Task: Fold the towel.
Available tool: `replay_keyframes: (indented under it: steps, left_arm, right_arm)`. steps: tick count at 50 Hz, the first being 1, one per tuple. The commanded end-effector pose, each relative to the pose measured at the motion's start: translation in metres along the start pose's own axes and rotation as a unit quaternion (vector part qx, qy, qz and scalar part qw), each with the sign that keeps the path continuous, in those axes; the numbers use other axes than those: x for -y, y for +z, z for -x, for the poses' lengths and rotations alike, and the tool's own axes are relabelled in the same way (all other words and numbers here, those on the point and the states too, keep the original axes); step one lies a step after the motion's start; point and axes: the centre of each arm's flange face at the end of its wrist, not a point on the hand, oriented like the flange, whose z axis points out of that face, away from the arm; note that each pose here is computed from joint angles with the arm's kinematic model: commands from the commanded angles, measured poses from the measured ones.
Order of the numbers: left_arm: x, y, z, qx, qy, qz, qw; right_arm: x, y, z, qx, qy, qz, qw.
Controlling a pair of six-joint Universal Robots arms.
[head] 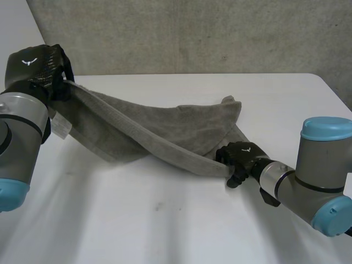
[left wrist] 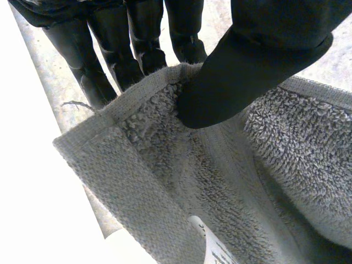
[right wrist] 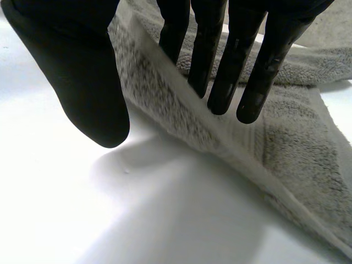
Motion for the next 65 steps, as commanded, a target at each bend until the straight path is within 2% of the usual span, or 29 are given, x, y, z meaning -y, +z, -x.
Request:
replay_keyframes:
  steps: [1, 10, 13, 15, 19, 21, 22, 24, 25, 26, 29, 32, 33, 35, 38, 43, 48, 65]
  left_arm:
    - [-0.004, 0.007, 0.009, 0.015, 0.003, 0.005, 1.000]
    - [-0.008, 0.006, 0.010, 0.017, 0.004, 0.012, 1.000]
    - [-0.008, 0.006, 0.009, 0.015, 0.004, 0.012, 1.000]
    - [-0.010, 0.003, 0.008, 0.011, 0.005, 0.018, 1.000]
    - [-0.011, 0.001, 0.005, 0.002, 0.006, 0.021, 1.000]
    - [-0.009, -0.002, 0.004, -0.006, 0.006, 0.020, 1.000]
    - [-0.009, -0.002, 0.004, -0.006, 0.006, 0.020, 1.000]
    - [-0.009, -0.005, 0.003, -0.010, 0.006, 0.026, 1.000]
    - [-0.009, -0.005, 0.003, -0.010, 0.006, 0.026, 1.000]
    - [-0.008, -0.007, 0.004, -0.010, 0.007, 0.028, 1.000]
    - [-0.007, -0.010, 0.005, -0.010, 0.007, 0.031, 0.999]
    - [-0.012, -0.013, 0.005, -0.012, 0.009, 0.040, 0.999]
    - [-0.012, -0.013, 0.005, -0.012, 0.009, 0.040, 0.999]
    - [-0.018, -0.014, 0.005, -0.013, 0.011, 0.047, 0.999]
    - [-0.020, -0.012, 0.008, -0.010, 0.011, 0.050, 0.999]
    - [-0.023, -0.010, 0.010, -0.009, 0.012, 0.055, 0.998]
    - [-0.025, -0.004, 0.018, 0.004, 0.013, 0.057, 0.998]
    - [-0.030, -0.003, 0.019, 0.000, 0.013, 0.065, 0.998]
  right_arm:
    - [0.001, 0.002, -0.004, -0.004, -0.004, -0.004, 1.000]
    - [0.019, 0.005, -0.034, -0.065, -0.013, -0.056, 0.996]
    - [0.038, -0.003, -0.041, -0.083, -0.017, -0.085, 0.993]
    - [0.063, -0.017, -0.053, -0.100, -0.021, -0.122, 0.987]
    - [0.088, -0.031, -0.060, -0.116, -0.030, -0.155, 0.981]
    - [0.118, -0.050, -0.060, -0.122, -0.047, -0.200, 0.971]
    - [0.118, -0.050, -0.060, -0.122, -0.047, -0.201, 0.971]
    - [0.155, -0.081, -0.056, -0.129, -0.071, -0.259, 0.955]
    - [0.156, -0.082, -0.056, -0.129, -0.071, -0.259, 0.955]
    - [0.171, -0.096, -0.055, -0.132, -0.083, -0.283, 0.946]
    - [0.183, -0.115, -0.048, -0.126, -0.088, -0.287, 0.946]
    - [0.167, -0.105, -0.045, -0.096, -0.069, -0.230, 0.966]
    - [0.167, -0.105, -0.045, -0.096, -0.069, -0.230, 0.966]
    - [0.137, -0.079, -0.046, -0.075, -0.047, -0.162, 0.983]
    - [0.114, -0.058, -0.051, -0.067, -0.045, -0.116, 0.990]
    - [0.080, -0.031, -0.062, -0.068, -0.064, -0.059, 0.994]
    - [0.051, -0.011, -0.082, -0.073, -0.048, -0.017, 0.996]
    - [0.045, -0.007, -0.083, -0.067, -0.045, -0.008, 0.997]
